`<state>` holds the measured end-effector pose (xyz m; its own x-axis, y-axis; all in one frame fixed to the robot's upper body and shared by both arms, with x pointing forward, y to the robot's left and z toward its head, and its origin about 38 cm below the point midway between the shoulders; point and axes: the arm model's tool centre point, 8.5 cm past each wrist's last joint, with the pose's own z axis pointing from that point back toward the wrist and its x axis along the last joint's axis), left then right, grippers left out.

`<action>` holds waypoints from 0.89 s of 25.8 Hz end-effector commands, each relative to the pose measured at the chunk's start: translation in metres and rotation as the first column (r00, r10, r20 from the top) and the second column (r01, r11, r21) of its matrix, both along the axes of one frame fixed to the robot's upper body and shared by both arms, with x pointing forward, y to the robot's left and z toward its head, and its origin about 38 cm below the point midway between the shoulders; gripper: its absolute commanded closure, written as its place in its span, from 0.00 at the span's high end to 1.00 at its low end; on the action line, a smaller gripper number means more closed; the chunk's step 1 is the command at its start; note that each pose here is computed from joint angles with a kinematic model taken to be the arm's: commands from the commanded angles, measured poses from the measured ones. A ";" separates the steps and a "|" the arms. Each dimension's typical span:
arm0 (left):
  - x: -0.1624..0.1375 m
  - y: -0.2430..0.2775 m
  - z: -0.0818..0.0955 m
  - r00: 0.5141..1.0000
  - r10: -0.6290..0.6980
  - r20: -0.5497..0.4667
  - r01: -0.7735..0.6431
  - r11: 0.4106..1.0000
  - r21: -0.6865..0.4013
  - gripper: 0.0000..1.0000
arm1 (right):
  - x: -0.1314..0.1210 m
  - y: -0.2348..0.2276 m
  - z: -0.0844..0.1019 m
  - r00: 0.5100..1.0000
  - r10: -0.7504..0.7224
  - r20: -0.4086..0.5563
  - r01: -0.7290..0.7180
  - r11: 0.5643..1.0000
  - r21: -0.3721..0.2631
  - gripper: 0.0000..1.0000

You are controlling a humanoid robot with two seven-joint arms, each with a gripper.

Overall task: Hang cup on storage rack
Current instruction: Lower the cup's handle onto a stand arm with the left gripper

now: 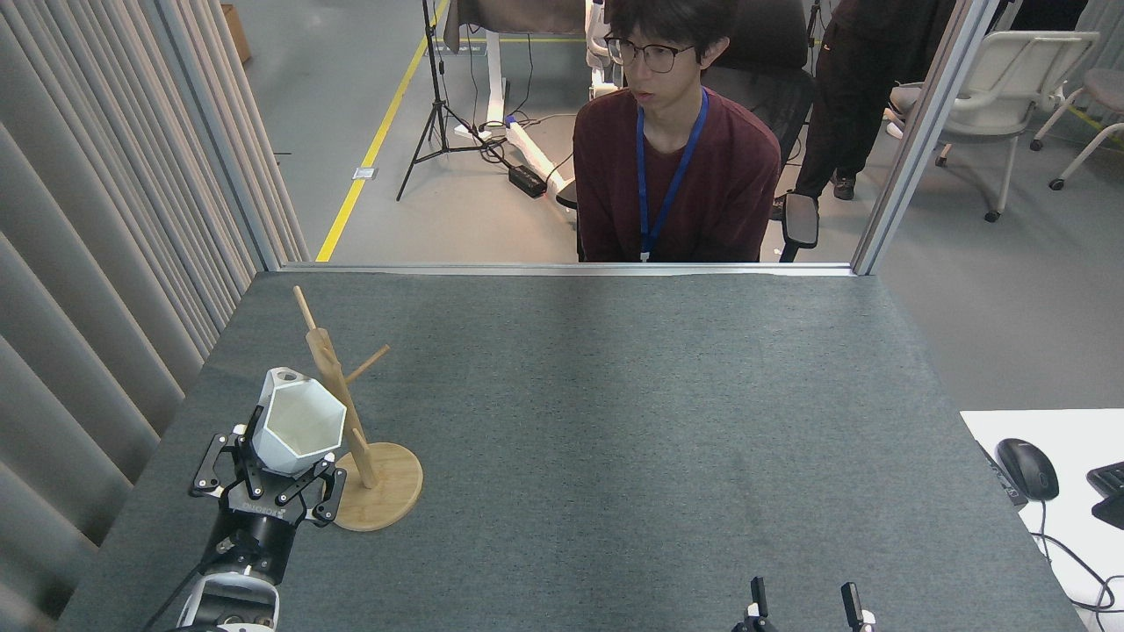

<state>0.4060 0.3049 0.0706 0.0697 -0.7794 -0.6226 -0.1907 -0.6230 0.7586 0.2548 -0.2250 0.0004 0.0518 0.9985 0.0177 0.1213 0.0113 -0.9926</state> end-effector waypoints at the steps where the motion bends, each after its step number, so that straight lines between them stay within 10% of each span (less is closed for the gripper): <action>1: -0.001 -0.008 -0.005 1.000 -0.010 -0.014 0.010 1.000 0.012 0.35 | 0.000 0.000 -0.001 1.000 0.000 -0.003 0.000 1.000 0.002 0.98; 7: -0.003 -0.023 -0.010 0.999 -0.038 -0.024 0.038 0.999 0.005 0.42 | -0.002 0.000 -0.003 1.000 -0.004 0.003 0.004 1.000 0.001 0.98; 11: -0.002 -0.024 -0.009 0.999 -0.037 -0.011 0.037 0.999 -0.004 1.00 | -0.002 -0.001 -0.004 1.000 -0.006 0.001 0.006 1.000 0.002 0.98; 23: -0.012 -0.023 -0.023 0.998 -0.034 -0.044 0.034 0.999 -0.004 1.00 | -0.002 -0.001 -0.005 1.000 -0.004 0.000 0.004 1.000 -0.002 0.98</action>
<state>0.3997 0.2802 0.0558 0.0261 -0.7831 -0.6214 -0.1966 -0.6134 0.7649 0.2525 -0.2261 -0.0049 0.0574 0.9982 0.0174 0.1203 0.0104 -0.9927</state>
